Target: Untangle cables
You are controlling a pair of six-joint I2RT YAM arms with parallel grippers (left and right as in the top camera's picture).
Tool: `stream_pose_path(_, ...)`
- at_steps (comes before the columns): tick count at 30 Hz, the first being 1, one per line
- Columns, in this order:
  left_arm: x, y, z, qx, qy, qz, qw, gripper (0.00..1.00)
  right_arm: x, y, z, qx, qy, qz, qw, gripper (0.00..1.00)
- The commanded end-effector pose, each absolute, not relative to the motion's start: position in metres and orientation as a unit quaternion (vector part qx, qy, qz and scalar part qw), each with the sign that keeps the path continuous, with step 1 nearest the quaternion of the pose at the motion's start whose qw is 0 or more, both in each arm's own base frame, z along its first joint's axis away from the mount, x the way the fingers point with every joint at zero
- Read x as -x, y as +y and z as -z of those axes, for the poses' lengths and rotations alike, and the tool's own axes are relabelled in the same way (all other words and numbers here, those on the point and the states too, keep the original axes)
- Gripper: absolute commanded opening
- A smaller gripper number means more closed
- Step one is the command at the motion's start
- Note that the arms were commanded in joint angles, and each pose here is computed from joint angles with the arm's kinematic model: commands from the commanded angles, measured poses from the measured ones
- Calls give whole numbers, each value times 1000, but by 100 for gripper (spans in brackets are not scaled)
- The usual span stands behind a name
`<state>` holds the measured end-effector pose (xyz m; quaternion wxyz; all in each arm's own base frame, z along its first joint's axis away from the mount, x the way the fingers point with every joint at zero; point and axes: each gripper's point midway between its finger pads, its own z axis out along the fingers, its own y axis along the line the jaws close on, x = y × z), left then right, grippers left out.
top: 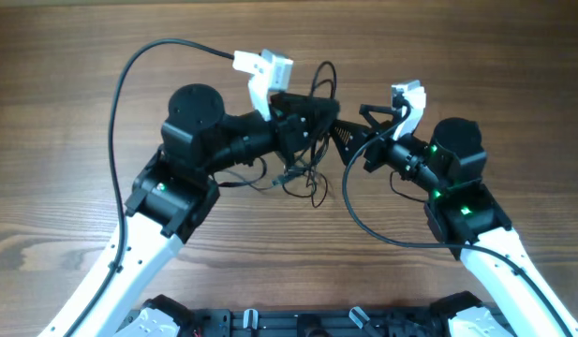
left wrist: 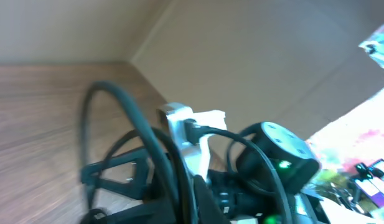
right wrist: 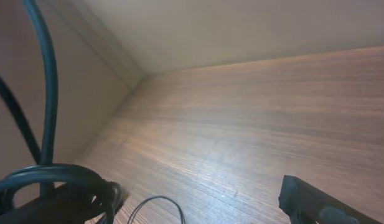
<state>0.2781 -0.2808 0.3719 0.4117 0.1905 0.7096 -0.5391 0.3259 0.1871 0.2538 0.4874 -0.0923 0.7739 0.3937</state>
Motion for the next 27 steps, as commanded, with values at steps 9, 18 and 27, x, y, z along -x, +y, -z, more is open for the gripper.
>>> stream_pose_path(9,-251,-298,-390,-227,682,569,401,4,-340,183,-253,79,772,-380,504,93)
stream_pose_path(18,-235,-301,-395,-262,661,590,383,4,-352,125,-192,-61,851,-232,466,90)
stream_pose_path(27,-249,-264,-418,-239,651,570,440,4,-340,94,-159,-114,885,-150,426,90)
